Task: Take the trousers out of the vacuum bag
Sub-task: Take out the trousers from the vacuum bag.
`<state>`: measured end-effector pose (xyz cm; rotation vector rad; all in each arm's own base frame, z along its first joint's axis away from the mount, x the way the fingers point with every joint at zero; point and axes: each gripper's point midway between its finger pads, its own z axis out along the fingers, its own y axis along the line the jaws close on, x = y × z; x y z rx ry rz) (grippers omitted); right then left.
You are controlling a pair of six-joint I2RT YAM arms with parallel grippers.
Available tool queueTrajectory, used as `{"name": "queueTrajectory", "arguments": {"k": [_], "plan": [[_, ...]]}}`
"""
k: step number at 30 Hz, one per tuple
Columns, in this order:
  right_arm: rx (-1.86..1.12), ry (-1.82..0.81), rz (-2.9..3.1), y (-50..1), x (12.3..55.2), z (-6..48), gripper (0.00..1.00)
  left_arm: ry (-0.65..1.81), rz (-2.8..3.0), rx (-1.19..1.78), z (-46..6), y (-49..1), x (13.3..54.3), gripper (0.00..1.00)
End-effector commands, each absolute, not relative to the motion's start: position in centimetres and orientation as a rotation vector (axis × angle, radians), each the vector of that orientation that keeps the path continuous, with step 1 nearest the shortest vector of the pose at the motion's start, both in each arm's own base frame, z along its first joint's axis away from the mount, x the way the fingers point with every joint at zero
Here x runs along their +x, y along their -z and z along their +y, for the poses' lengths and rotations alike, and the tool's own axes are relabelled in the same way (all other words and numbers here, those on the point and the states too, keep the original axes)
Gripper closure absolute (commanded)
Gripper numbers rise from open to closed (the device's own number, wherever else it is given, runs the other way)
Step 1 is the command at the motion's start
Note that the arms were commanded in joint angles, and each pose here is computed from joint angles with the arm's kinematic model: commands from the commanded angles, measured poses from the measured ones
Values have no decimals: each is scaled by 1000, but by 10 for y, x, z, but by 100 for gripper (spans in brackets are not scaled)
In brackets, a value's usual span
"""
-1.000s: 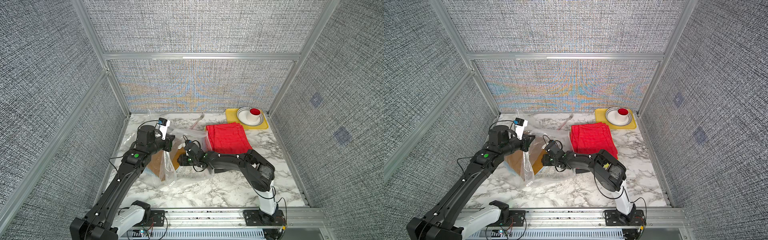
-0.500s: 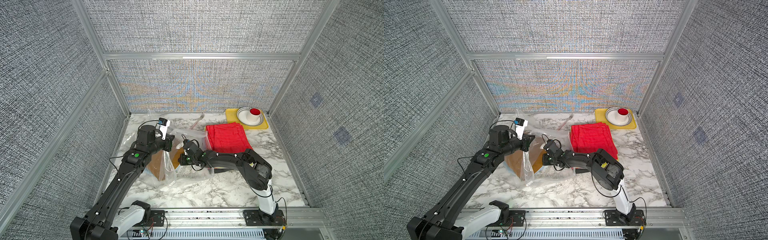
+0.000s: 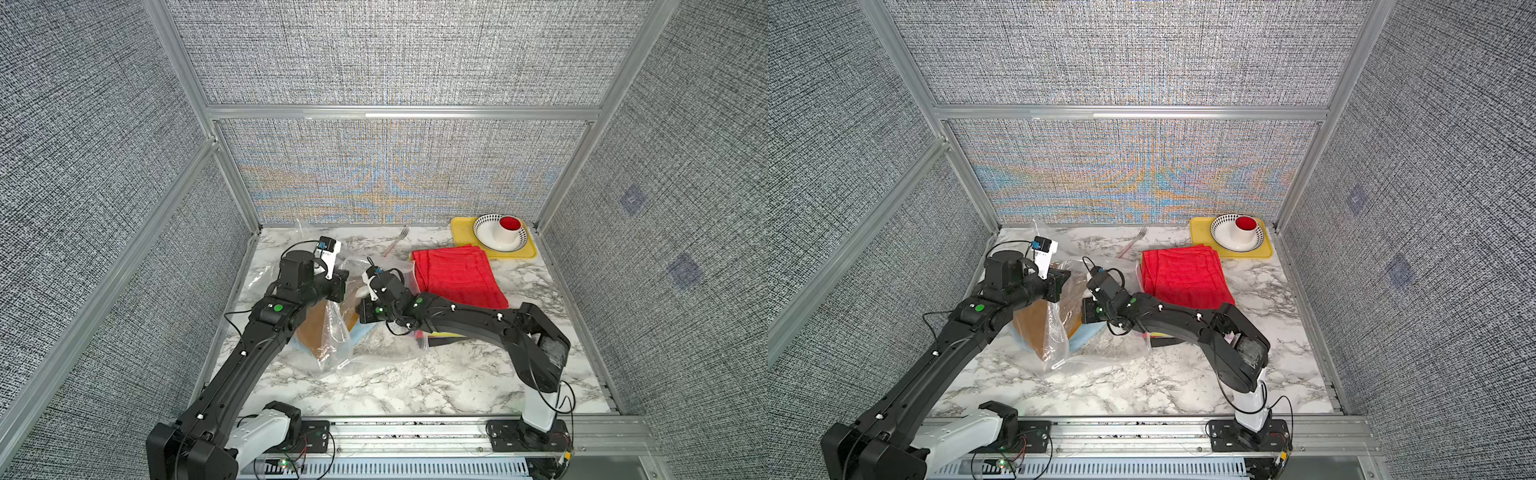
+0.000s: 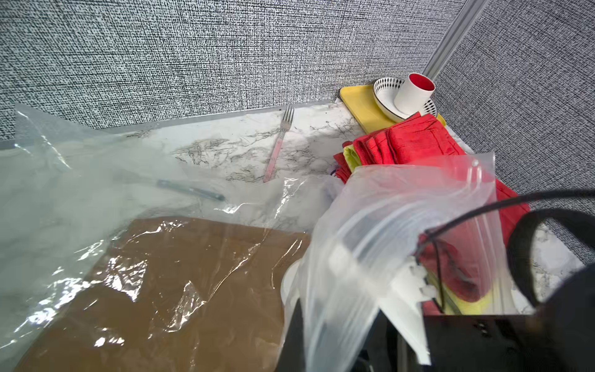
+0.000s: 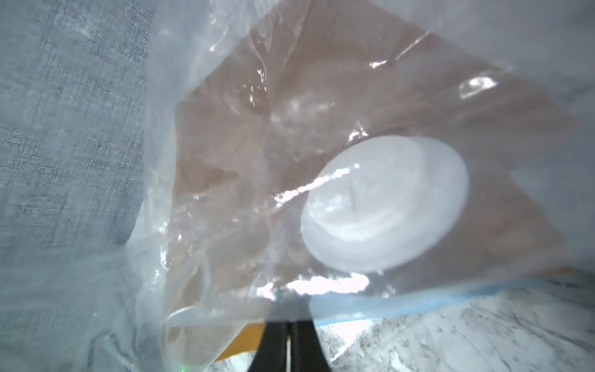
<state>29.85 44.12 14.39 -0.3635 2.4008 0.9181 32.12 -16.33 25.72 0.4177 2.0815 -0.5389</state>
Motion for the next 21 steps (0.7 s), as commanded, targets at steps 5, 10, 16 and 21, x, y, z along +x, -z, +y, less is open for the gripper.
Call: {"name": "queueTrajectory", "arguments": {"k": [5,10,16,21], "plan": [[-423,-845,2337,-182,290,428,100,443,2030,410,-156,-275,337,100],[-475,-775,2303,-210,275,424,100,394,2025,400,-152,-280,345,100],[-468,-677,2271,-237,261,404,100,344,2023,370,-143,-280,345,100],[-386,-533,2289,-227,261,365,100,328,2005,365,-137,-283,336,100]]}}
